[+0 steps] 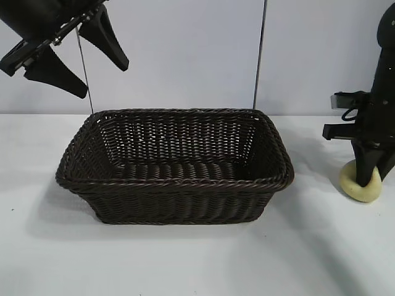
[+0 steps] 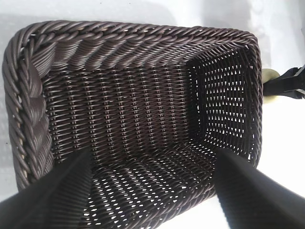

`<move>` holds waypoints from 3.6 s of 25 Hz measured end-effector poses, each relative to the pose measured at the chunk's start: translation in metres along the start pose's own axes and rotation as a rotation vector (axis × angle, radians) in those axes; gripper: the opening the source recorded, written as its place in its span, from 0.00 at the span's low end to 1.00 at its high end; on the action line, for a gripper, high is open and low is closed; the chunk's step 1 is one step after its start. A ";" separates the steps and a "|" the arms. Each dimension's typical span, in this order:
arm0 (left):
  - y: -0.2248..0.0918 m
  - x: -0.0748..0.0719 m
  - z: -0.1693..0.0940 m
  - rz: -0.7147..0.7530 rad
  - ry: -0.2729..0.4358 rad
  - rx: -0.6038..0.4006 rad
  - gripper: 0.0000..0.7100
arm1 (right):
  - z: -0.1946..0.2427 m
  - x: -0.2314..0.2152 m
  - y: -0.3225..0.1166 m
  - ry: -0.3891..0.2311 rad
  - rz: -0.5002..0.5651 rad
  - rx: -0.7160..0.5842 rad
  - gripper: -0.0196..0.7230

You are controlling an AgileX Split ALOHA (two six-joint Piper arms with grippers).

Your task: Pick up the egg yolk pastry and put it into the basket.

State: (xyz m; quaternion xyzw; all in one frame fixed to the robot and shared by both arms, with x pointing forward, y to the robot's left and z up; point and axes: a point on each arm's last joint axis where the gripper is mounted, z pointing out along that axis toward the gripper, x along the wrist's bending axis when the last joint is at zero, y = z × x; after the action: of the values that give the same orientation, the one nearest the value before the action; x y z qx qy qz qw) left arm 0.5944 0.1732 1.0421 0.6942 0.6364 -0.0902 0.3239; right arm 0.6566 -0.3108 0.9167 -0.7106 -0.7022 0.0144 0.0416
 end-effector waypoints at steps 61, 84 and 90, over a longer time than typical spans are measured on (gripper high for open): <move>-0.001 0.000 0.000 0.000 -0.002 0.009 0.74 | -0.069 0.235 -0.038 0.187 -0.503 -0.201 0.38; -0.001 0.000 0.000 0.000 -0.001 0.009 0.74 | -0.154 0.147 -0.033 0.197 -0.356 -0.367 0.71; -0.001 0.000 0.000 0.000 -0.001 0.010 0.74 | -0.163 0.128 -0.032 0.190 -0.318 -0.392 0.71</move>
State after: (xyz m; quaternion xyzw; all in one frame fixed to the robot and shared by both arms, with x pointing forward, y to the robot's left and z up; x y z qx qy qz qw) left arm 0.5936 0.1731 1.0419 0.6959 0.6356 -0.0937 0.3209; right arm 0.6397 -0.1887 1.0864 -0.5840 -0.7874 -0.1951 -0.0293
